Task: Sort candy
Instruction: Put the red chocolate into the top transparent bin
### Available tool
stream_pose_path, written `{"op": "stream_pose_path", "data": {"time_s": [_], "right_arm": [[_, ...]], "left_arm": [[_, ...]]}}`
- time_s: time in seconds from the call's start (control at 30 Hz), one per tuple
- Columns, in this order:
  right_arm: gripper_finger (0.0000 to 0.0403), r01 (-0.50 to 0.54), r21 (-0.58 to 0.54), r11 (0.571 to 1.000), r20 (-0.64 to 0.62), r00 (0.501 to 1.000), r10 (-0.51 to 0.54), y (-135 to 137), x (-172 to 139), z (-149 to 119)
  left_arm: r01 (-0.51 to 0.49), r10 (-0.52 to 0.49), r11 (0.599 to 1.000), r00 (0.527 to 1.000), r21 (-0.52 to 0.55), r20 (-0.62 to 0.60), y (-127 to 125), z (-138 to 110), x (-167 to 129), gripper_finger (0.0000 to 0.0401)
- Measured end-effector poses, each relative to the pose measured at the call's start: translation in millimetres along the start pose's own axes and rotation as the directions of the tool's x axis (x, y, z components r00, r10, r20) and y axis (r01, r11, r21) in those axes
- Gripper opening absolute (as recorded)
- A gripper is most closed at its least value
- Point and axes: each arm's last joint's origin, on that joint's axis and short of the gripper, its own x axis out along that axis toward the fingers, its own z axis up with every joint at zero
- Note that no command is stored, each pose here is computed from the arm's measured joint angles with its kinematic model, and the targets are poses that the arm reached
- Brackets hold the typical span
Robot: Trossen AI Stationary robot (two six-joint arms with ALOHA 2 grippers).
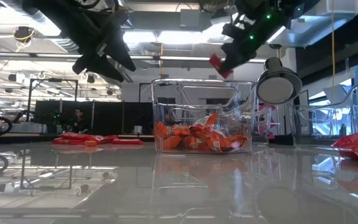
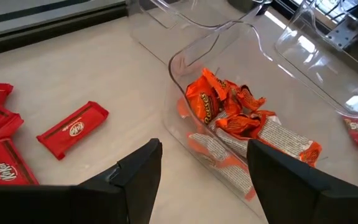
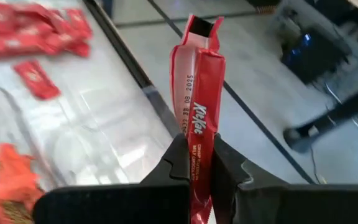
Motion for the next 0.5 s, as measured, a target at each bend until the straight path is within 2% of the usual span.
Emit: {"op": "stream_pose_path", "data": {"time_s": [0.3,0.5], "right_arm": [[0.002,-0.013,0.071,0.997,-0.122,0.992,0.021,-27,6,-18],[0.0021,-0.082,0.168,0.982,-0.197,0.974,0.115,-36,7,-30]], "left_arm": [[-0.003,0.003,1.0,1.0,0.014,0.001,0,0,0,0.0225],[-0.025,0.025,1.0,0.999,0.006,0.022,1,1,0,0.0225]]}}
